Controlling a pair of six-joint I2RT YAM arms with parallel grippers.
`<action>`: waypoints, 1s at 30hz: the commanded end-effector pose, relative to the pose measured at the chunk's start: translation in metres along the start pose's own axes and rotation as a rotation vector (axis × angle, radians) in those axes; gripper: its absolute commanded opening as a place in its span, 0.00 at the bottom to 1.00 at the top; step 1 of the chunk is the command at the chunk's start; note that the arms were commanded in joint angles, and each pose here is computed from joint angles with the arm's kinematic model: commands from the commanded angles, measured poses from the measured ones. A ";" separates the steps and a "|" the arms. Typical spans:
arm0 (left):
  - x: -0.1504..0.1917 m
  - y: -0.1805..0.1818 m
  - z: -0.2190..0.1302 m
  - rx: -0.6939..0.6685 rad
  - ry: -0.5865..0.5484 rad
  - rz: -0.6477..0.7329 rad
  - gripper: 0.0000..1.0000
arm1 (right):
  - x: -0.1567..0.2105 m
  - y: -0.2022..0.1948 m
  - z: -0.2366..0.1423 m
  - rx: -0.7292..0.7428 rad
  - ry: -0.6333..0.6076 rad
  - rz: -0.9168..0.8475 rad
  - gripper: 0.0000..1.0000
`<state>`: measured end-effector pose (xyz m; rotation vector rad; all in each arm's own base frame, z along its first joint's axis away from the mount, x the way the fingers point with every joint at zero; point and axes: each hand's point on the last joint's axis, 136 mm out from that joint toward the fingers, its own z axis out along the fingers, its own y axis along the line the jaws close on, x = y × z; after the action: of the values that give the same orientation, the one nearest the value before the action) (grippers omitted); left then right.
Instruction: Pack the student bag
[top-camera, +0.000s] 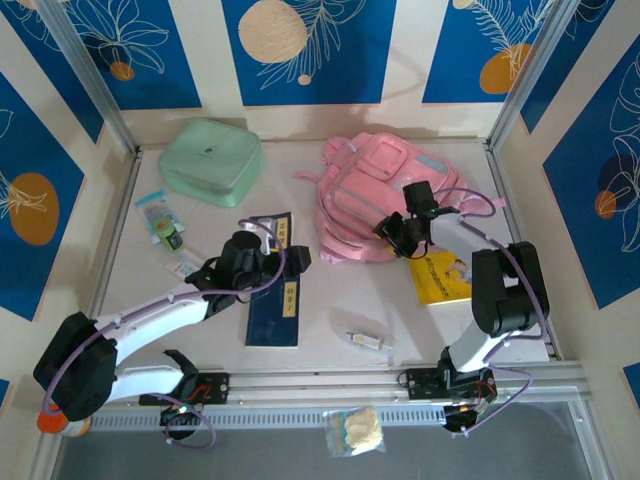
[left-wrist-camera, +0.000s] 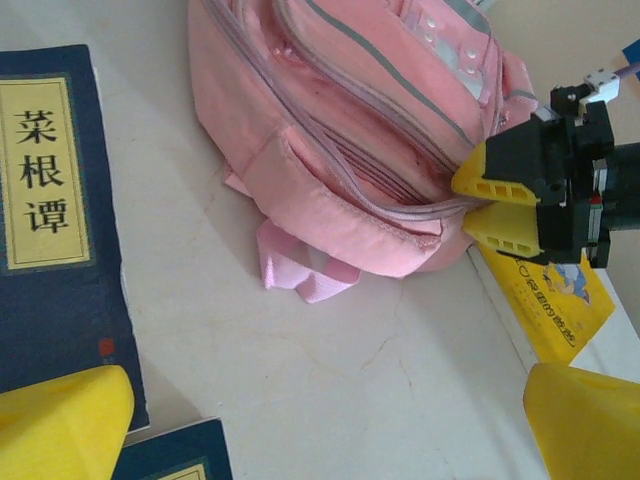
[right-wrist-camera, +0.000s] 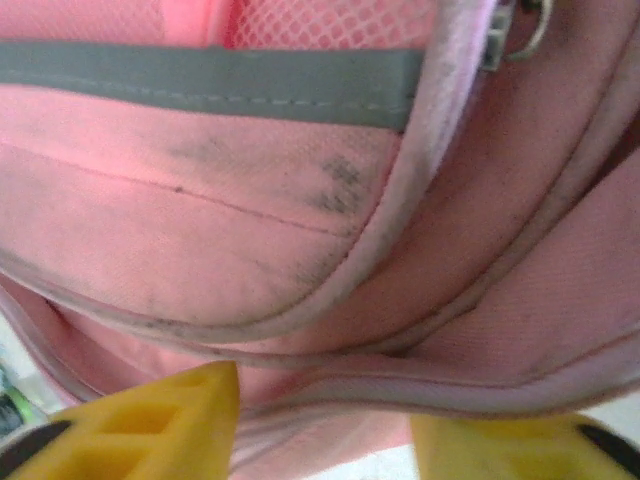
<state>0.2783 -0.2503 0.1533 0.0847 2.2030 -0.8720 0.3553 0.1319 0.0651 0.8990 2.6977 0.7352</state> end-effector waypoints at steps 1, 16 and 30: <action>-0.011 -0.002 -0.007 -0.031 -0.032 -0.004 0.99 | 0.011 0.031 0.004 -0.058 0.044 -0.104 0.25; -0.010 0.018 -0.040 -0.164 -0.024 -0.005 0.99 | 0.096 0.098 0.026 -0.066 0.074 -0.271 0.13; -0.015 -0.019 -0.021 -0.028 0.029 -0.011 0.99 | 0.051 0.037 -0.060 -0.109 0.000 -0.232 0.75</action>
<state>0.2688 -0.2289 0.1661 0.0302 2.2775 -0.7624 0.3273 0.1964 0.1535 0.5105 2.5912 0.8836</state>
